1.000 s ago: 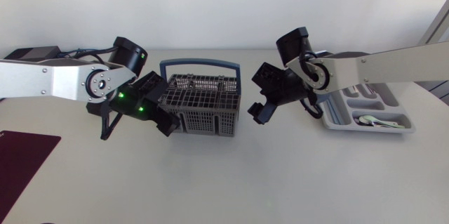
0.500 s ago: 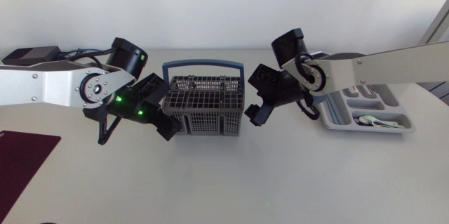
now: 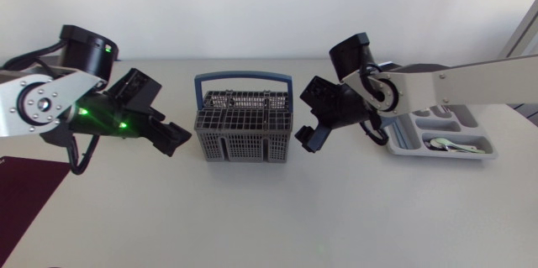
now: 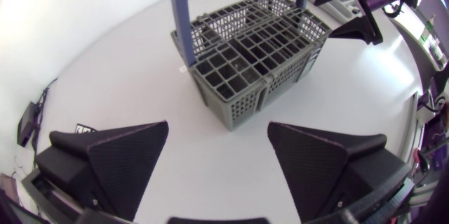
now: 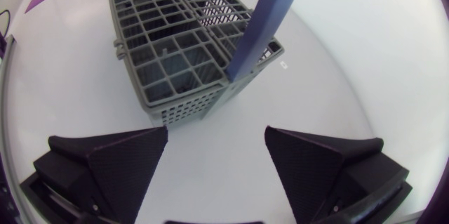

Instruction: Transfer all utensils from the basket to the drawer tray.

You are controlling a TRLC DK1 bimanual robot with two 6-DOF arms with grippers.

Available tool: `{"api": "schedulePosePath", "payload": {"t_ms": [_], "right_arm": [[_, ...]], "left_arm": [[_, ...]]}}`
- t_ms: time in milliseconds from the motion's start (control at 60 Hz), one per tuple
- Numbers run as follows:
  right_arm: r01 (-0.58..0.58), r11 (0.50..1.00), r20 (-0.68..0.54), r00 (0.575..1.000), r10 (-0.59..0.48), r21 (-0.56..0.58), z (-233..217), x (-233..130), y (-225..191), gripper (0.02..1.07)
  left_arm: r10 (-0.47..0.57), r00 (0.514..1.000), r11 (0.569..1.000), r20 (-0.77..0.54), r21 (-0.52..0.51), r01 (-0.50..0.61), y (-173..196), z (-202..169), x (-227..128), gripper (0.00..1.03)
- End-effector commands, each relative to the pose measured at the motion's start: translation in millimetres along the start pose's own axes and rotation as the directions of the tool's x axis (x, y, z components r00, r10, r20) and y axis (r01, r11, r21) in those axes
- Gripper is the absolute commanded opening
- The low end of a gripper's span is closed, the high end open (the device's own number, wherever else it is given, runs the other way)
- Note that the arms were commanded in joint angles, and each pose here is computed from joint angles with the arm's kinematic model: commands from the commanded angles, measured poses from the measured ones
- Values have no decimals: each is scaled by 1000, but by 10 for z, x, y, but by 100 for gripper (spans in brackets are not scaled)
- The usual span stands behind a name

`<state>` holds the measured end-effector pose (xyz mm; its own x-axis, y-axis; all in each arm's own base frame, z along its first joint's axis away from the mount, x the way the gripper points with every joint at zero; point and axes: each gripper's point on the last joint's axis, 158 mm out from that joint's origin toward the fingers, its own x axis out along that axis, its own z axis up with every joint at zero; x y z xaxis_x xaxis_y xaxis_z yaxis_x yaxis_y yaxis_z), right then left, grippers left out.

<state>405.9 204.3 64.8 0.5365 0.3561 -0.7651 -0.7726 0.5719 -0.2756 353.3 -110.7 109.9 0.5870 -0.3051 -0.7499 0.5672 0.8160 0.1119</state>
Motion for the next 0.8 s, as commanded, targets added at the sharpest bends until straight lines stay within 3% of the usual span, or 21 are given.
{"api": "schedulePosePath", "payload": {"t_ms": [0, 250, 383, 633, 783], "right_arm": [[33, 999, 14, 999, -34, 35, -32, -167, -54, 102], [131, 989, 50, 990, -134, 63, -130, -641, -230, 102], [183, 974, 59, 980, -192, 135, -229, -852, -359, 102], [300, 902, 83, 937, -340, 310, -464, -1296, -682, 102], [346, 875, 113, 908, -403, 339, -543, -1565, -697, 102]], "left_arm": [[13, 1000, 1000, 20, -15, -13, 36, -51, -127, 99], [101, 986, 992, 133, -91, -89, 193, 53, -509, 99], [139, 974, 985, 177, -122, -119, 231, 43, -658, 99], [216, 940, 972, 262, -146, -183, 273, 37, -883, 99], [252, 911, 966, 327, -141, -216, 259, 49, -1039, 99]]}}
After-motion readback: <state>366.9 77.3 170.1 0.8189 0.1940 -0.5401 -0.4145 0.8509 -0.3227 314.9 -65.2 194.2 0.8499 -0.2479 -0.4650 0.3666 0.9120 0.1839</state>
